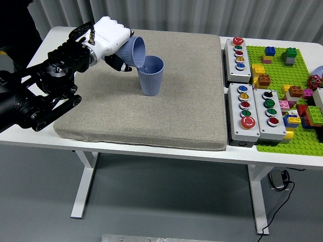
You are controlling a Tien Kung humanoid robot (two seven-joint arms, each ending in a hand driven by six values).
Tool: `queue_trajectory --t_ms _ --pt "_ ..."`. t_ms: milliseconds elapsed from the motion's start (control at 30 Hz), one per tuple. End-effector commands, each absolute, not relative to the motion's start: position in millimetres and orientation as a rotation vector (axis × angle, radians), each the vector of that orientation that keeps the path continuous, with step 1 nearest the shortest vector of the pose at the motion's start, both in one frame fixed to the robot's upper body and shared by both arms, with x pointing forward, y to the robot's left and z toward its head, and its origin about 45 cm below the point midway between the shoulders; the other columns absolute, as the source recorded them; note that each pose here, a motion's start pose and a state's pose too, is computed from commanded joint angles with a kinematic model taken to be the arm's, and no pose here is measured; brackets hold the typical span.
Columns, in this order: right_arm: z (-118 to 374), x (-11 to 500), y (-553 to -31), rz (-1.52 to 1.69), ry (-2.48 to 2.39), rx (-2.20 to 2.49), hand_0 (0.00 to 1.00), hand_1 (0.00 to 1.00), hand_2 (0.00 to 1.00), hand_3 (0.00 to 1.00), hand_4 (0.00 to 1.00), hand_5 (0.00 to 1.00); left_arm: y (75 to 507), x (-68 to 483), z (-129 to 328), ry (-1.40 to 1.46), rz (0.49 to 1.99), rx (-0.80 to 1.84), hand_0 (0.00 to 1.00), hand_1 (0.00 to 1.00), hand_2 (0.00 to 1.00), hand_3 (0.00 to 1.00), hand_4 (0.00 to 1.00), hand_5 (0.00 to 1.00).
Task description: Pick cup pour cup place
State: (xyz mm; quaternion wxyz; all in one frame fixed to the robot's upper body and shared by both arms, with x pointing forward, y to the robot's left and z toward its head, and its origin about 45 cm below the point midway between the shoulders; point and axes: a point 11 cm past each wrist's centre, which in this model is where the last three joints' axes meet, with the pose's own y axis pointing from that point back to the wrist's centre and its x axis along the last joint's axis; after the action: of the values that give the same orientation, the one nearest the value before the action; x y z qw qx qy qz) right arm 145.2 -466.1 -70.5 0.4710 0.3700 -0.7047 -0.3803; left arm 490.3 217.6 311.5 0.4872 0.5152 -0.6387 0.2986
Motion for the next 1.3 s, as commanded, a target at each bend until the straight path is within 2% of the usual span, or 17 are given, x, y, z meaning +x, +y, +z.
queue_trajectory --t_ms 1300 --pt "-69.3 148.9 -466.1 -0.929 -1.731 0.91 0.703 0.656 0.608 0.602 0.03 0.371 208.2 495.1 326.0 -1.674 0.635 1.312 0.47 0.464 0.474 0.479 0.802 0.259"
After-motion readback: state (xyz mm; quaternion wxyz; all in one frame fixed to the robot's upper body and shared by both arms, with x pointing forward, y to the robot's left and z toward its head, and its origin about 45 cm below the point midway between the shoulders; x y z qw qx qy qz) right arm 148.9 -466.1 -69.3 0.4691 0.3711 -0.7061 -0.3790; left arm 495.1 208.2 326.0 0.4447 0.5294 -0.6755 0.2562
